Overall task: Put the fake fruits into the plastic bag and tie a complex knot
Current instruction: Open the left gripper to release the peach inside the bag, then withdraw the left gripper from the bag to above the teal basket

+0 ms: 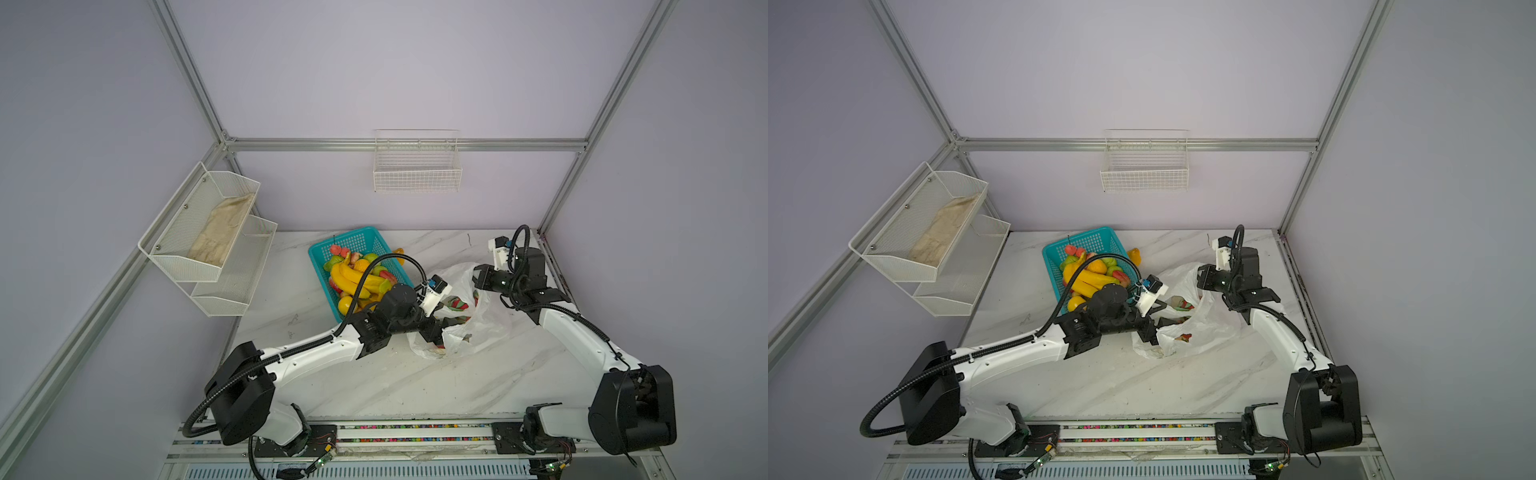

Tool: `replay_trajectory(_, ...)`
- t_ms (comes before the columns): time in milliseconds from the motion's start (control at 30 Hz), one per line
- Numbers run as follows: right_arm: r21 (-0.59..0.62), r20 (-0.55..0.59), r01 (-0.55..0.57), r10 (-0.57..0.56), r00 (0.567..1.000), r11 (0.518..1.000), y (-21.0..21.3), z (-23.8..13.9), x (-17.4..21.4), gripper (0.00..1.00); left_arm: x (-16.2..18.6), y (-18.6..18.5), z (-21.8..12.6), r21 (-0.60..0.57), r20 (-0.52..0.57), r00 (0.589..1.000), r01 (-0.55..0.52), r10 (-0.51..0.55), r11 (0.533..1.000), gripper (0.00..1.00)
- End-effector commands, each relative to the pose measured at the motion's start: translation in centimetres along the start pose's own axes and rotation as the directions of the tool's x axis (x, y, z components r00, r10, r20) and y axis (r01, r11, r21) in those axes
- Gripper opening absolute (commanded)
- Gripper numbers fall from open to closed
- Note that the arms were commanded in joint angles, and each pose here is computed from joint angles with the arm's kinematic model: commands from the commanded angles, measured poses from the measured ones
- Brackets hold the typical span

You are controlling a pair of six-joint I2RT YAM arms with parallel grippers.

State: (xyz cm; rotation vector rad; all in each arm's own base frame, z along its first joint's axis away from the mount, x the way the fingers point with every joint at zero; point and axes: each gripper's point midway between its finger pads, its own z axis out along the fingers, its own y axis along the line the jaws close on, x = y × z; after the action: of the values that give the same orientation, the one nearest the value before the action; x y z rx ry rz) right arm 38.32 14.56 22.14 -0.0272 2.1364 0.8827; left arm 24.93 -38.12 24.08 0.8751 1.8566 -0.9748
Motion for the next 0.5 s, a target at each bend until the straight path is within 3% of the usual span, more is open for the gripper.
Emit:
replay_trajectory(0, 0.017, 0.030, 0.032, -0.033, 0.999, 0.999, 0.0, 0.0, -1.4, 0.00, 0.6, 0.9, -2.5, -0.030, -0.003, 1.000, -0.007, 0.007, 1.000, 0.83)
replay_trajectory(300, 0.043, 0.029, 0.045, -0.046, 0.998, 0.998, -0.7, 0.6, -1.5, 0.00, -1.8, 6.3, -9.0, -0.248, 0.113, 0.992, 0.088, -0.061, 0.965, 0.80)
replay_trajectory(367, 0.041, 0.030, 0.048, -0.050, 0.998, 0.998, -0.7, 0.6, -1.5, 0.00, -2.0, 9.0, -11.2, -0.363, 0.155, 0.981, 0.169, -0.119, 0.916, 0.79)
replay_trajectory(467, 0.047, 0.031, 0.053, -0.055, 0.998, 0.997, -0.8, 0.6, -1.4, 0.00, -0.8, 13.0, -14.8, -0.542, 0.178, 0.966, 0.257, -0.190, 0.800, 0.79)
